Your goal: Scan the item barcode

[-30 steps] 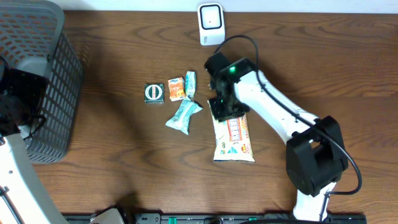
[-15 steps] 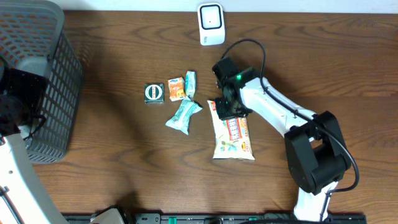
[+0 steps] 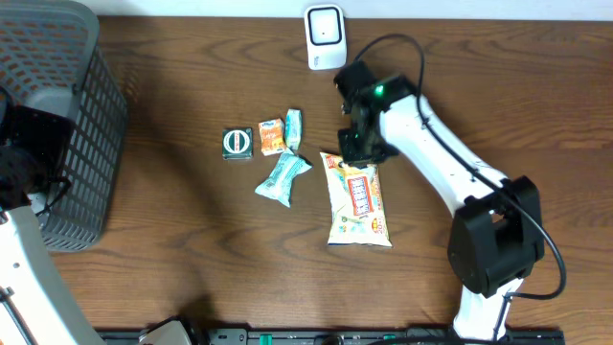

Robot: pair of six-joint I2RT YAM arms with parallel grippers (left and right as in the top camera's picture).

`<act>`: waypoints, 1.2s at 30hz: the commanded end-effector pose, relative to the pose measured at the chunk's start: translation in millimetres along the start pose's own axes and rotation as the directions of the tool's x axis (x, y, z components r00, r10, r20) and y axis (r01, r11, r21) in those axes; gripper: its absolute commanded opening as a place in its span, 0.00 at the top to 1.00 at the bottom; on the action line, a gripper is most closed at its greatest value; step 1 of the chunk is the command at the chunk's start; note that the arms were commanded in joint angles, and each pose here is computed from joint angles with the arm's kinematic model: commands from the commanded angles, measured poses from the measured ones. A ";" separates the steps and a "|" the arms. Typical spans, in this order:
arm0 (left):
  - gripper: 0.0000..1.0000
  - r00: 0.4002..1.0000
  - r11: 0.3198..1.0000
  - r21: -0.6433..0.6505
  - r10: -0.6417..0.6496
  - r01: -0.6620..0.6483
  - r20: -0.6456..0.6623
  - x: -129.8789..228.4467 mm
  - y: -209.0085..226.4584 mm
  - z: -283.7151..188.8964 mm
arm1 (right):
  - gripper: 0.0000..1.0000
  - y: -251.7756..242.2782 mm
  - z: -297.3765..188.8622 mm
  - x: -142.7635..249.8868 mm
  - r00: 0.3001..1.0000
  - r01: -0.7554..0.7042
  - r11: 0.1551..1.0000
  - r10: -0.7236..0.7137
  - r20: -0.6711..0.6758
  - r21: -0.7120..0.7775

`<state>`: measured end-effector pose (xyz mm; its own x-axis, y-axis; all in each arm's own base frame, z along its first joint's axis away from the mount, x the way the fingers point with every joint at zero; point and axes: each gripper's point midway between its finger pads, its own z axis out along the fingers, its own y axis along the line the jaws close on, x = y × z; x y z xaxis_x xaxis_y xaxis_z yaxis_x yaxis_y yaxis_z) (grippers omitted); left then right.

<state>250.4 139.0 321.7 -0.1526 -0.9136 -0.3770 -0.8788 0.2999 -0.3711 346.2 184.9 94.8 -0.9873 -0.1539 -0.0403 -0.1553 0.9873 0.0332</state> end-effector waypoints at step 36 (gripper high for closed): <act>0.02 1.000 1.000 -0.006 -0.005 0.005 0.006 -1.5 1.5 -0.7 | 0.68 -15.2 0.1 89.1 0.946 0.152 0.971 -0.089 -0.313 0.183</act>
<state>250.3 139.1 321.7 -0.1523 -0.9134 -0.3775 -0.8790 0.2998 -0.3707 235.6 163.2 71.0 -0.9029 -0.2547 0.3463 -0.3045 0.9476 -0.0969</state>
